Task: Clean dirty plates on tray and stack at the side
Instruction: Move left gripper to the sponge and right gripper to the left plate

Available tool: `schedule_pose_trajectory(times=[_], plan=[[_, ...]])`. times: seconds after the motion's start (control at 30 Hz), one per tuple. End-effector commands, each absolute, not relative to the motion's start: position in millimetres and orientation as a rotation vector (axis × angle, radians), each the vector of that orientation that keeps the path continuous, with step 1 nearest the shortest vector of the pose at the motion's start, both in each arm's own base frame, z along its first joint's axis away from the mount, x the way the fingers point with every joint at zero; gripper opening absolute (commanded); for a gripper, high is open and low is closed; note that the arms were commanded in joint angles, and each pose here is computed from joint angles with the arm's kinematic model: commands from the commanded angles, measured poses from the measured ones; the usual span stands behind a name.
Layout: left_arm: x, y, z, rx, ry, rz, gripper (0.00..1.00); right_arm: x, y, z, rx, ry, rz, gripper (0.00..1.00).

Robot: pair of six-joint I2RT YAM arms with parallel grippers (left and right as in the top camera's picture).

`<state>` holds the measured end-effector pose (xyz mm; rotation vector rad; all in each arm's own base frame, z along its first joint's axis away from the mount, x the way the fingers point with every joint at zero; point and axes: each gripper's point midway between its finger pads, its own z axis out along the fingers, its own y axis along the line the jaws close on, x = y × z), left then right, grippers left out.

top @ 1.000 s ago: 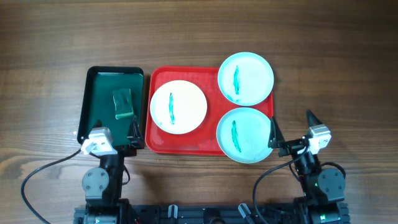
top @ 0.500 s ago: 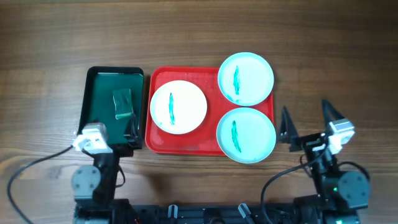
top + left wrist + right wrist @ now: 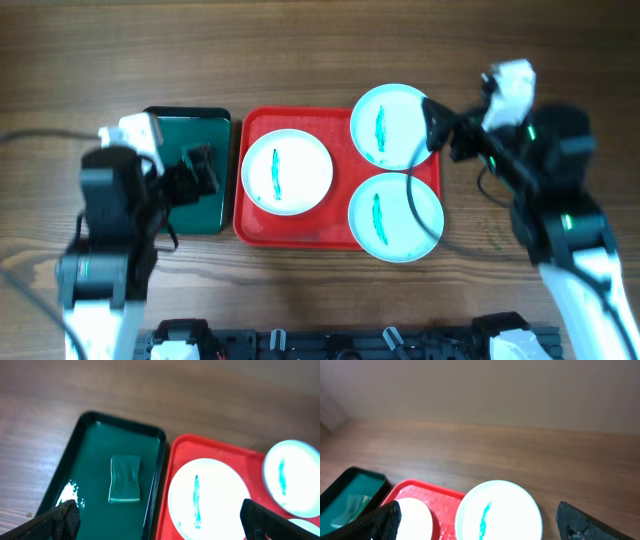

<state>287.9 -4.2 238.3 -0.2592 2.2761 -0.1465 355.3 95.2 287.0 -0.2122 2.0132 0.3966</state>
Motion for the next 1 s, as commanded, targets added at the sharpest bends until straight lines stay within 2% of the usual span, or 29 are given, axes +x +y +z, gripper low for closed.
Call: schedule_pose_trajectory(times=[0.0, 0.17, 0.33, 0.43, 0.57, 0.7, 0.77, 0.9, 0.97], plan=[[307.2, -5.0, 208.4, -0.307, 2.405, -0.162, 1.00, 372.0, 125.2, 266.4, -0.284, 2.144, 0.579, 1.00], [318.6, -22.5, 149.4, -0.304, 2.618, -0.271, 1.00, 373.5, 161.5, 219.6, -0.316, 2.282, 0.900, 1.00], [321.8, -20.8, 127.4, -0.321, 2.686, -0.256, 1.00, 371.5, 159.2, 190.1, -0.254, 2.427, 0.673, 0.99], [322.1, 4.3, 128.7, -0.499, 2.670, -0.139, 1.00, 368.0, 169.9, 192.5, -0.213, 2.475, 0.551, 0.96], [319.9, 24.4, 142.7, -0.626, 2.656, -0.125, 0.99, 371.5, 192.1, 188.9, -0.201, 2.518, 0.496, 0.77], [320.2, 37.1, 145.5, -0.675, 2.636, -0.114, 0.98, 370.5, 215.4, 151.4, -0.158, 2.625, 0.535, 0.62], [323.6, 38.1, 147.2, -0.673, 2.620, -0.116, 0.90, 365.2, 230.2, 126.6, -0.191, 2.690, 0.556, 0.46], [329.7, 38.9, 150.3, -0.668, 2.592, -0.121, 0.85, 365.3, 244.5, 79.7, -0.158, 2.785, 0.541, 0.35], [329.5, 38.7, 150.2, -0.716, 2.582, -0.133, 0.86, 365.1, 245.2, 61.5, -0.138, 2.825, 0.531, 0.30]])
